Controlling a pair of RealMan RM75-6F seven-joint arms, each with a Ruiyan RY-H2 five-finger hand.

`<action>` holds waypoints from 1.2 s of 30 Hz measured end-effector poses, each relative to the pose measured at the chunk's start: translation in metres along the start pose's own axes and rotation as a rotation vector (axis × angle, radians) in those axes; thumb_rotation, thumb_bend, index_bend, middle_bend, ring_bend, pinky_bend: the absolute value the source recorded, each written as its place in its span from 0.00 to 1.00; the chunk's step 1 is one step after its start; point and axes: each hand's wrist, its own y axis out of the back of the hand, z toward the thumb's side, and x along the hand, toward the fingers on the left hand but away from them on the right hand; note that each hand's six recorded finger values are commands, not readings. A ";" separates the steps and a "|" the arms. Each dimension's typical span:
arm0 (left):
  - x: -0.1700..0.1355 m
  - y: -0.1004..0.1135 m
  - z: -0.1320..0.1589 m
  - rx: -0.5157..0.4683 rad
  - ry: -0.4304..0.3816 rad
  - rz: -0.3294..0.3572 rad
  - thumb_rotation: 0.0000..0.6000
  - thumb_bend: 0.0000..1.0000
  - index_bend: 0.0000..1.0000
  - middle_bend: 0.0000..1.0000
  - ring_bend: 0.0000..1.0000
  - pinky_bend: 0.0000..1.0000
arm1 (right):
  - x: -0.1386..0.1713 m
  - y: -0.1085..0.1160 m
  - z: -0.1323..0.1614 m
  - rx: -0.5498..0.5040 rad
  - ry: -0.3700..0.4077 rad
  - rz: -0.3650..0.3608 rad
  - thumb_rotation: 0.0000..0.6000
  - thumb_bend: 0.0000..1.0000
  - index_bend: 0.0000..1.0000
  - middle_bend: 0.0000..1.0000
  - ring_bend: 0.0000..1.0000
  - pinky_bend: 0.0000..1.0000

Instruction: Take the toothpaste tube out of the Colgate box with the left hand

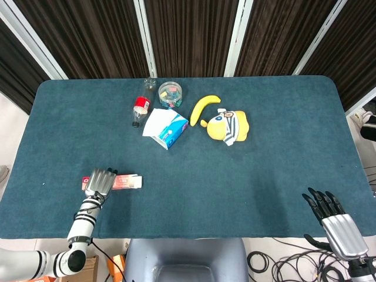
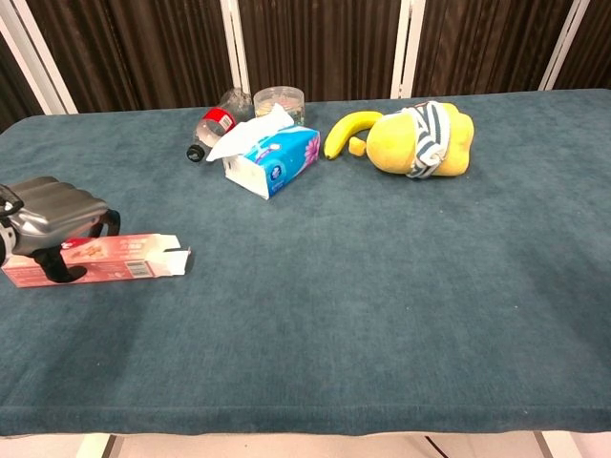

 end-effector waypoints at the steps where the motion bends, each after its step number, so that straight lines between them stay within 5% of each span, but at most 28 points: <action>1: -0.002 0.002 -0.001 0.004 0.002 0.006 1.00 0.41 0.49 0.54 0.90 0.95 | 0.000 0.000 0.000 0.000 0.000 0.000 1.00 0.09 0.01 0.00 0.05 0.07; 8: -0.018 0.024 -0.013 0.106 0.037 0.054 1.00 0.43 0.51 0.57 0.91 0.95 | 0.001 0.000 0.000 0.000 0.001 -0.001 1.00 0.10 0.02 0.00 0.05 0.07; 20: -0.046 0.055 -0.044 0.477 0.247 0.093 1.00 0.43 0.52 0.58 0.91 0.95 | 0.001 -0.002 0.001 0.006 0.000 0.007 1.00 0.10 0.01 0.00 0.05 0.07; 36: -0.058 0.060 -0.030 0.634 0.220 0.143 1.00 0.43 0.50 0.56 0.91 0.95 | 0.001 -0.001 0.001 0.006 -0.001 0.007 1.00 0.10 0.01 0.00 0.05 0.07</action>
